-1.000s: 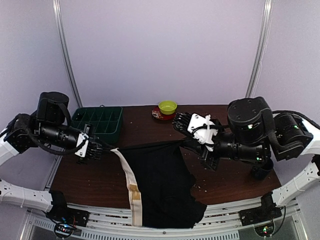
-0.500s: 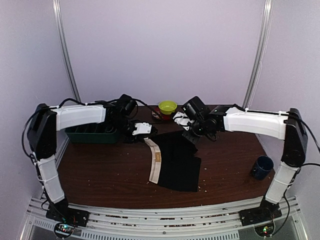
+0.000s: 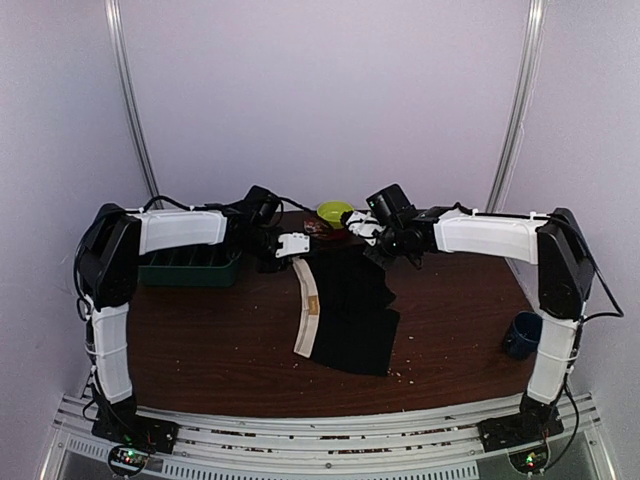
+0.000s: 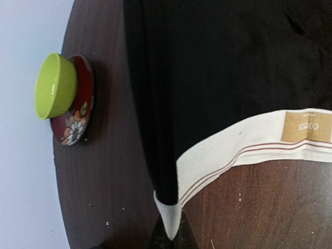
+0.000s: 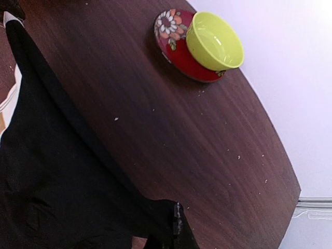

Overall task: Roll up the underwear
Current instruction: Flatten out the underwear at the center of the board, then fold the underwear at the center of the board.

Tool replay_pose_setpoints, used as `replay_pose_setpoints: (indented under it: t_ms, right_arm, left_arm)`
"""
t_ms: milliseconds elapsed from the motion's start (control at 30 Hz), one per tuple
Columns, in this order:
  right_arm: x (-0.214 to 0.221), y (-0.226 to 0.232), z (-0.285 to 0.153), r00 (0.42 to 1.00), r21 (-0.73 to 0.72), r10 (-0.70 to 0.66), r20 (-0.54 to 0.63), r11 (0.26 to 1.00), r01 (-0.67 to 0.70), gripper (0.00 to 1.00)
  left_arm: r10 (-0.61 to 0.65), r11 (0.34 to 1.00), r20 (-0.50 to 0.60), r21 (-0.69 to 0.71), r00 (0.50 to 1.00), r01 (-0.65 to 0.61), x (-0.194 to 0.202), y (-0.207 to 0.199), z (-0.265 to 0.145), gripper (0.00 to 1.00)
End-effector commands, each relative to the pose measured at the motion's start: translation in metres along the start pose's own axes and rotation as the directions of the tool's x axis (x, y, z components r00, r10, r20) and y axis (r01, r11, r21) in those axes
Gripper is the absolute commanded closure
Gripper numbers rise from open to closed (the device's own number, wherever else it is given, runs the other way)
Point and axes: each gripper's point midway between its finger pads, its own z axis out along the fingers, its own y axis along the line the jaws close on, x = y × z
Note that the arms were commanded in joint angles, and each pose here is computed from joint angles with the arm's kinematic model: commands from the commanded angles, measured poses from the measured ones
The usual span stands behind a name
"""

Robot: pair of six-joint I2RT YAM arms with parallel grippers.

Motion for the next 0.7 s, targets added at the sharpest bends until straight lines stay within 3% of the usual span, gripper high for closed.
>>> replay_pose_setpoints:
  t_ms: [0,200,300,467,667]
  right_arm:
    - [-0.012,-0.041,-0.033,0.997,0.143,0.019,0.074,0.989,-0.029,1.00]
    - [-0.003,-0.060,-0.056,0.998,0.314,0.035,0.061,0.948,-0.052,1.00]
    - [0.002,-0.045,-0.061,0.999,0.272,0.019,0.047,0.962,-0.031,1.00]
    - [0.024,0.009,-0.051,0.996,0.166,-0.033,-0.086,0.985,0.047,1.00]
    - [0.071,0.040,-0.033,0.962,0.217,-0.020,-0.274,0.973,0.082,1.00]
  left_arm:
    - [-0.076,0.984,-0.026,-0.163,0.997,0.070,0.008,0.034,-0.029,1.00]
    - [-0.087,0.967,-0.048,-0.243,0.995,0.072,0.016,0.035,-0.041,1.00]
    - [-0.074,0.974,-0.062,-0.221,0.995,0.059,0.018,0.026,-0.039,1.00]
    - [0.001,0.985,-0.106,-0.169,0.994,-0.019,0.026,0.001,-0.029,1.00]
    - [-0.024,0.975,-0.199,-0.222,0.980,-0.021,0.037,-0.007,-0.016,1.00]
